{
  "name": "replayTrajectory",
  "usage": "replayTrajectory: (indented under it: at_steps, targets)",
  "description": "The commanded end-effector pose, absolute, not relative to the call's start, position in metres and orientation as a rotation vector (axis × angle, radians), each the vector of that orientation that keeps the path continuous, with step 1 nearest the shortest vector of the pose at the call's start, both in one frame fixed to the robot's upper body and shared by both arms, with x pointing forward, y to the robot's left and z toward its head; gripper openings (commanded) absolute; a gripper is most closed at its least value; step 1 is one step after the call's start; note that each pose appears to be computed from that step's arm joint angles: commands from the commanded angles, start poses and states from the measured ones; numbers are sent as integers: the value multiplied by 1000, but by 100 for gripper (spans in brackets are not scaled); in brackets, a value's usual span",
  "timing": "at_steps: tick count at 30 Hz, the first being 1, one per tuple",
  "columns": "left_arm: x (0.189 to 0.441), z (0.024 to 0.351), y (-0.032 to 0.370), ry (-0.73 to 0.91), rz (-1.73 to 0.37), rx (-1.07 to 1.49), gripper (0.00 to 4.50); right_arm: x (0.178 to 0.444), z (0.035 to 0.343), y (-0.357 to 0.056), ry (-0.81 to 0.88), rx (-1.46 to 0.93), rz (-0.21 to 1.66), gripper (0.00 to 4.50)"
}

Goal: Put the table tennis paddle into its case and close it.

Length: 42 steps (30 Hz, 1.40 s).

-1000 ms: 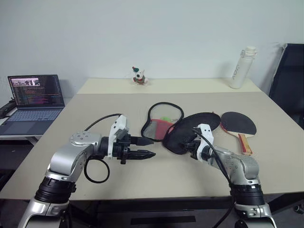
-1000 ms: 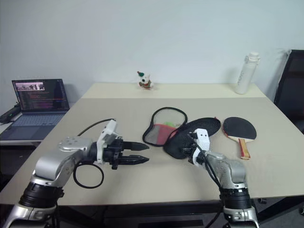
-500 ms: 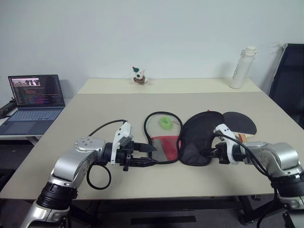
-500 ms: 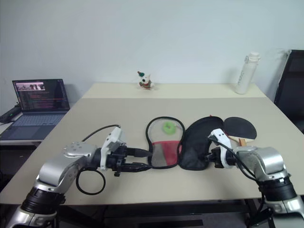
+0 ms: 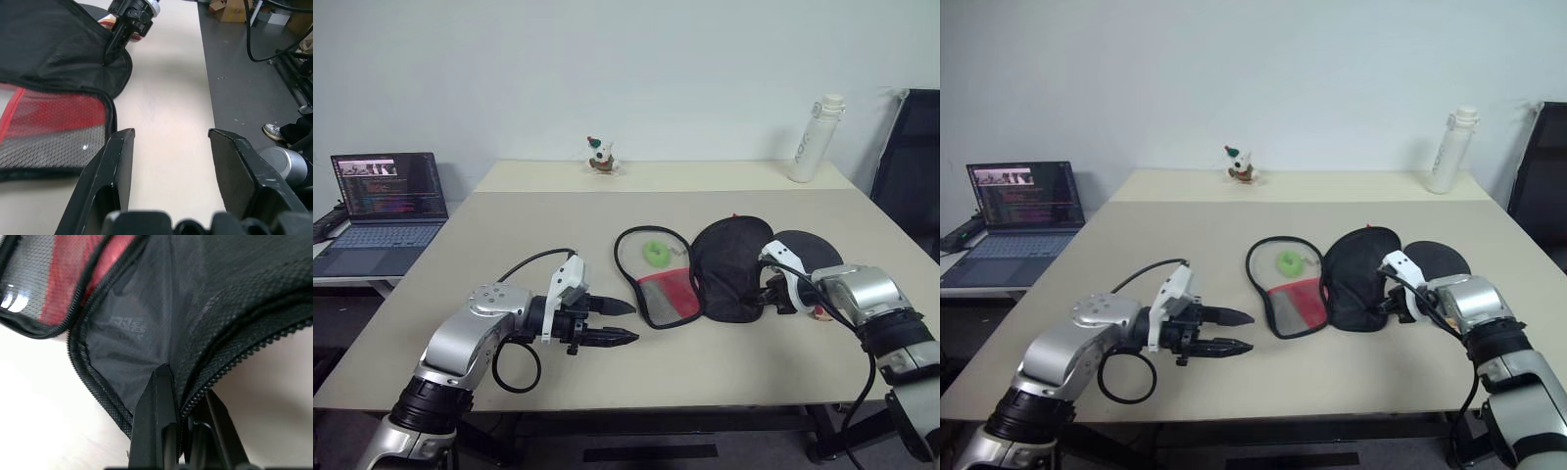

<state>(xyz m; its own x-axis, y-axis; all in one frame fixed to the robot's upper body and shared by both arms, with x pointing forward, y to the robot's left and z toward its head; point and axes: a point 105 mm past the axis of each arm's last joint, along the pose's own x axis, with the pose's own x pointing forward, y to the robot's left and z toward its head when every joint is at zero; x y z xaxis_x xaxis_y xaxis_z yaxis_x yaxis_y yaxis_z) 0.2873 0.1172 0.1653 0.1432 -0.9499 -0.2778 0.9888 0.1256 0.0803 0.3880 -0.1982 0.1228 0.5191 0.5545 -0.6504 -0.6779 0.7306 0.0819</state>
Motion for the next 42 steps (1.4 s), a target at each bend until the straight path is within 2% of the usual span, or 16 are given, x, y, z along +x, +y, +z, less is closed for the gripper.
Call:
replayTrajectory:
  at_steps: [1,9,12,17,19,23,31,34,37,42]
  targets:
    - [287,171,118,143,-1420,306,262,393,138,-206,685,-259,748,5]
    - [288,167,116,139,-1427,315,262,406,150,-218,668,-280,699,5]
    - [289,167,114,136,-1432,317,262,409,150,-220,666,-275,669,58]
    - [289,167,113,133,-1437,318,262,411,151,-224,664,-295,644,227]
    - [289,166,112,133,-1439,320,262,419,163,-232,612,-322,583,290]
    - [289,165,111,131,-1442,317,262,425,191,-243,517,-368,539,290]
    - [290,171,108,109,-1458,302,262,413,210,-273,433,-368,470,290]
    - [291,173,107,97,-1462,300,262,406,207,-291,410,-347,362,348]
    - [293,179,104,75,-1462,287,262,402,204,-311,367,-302,186,447]
    - [302,183,101,56,-1442,282,262,390,182,-325,381,-157,7,447]
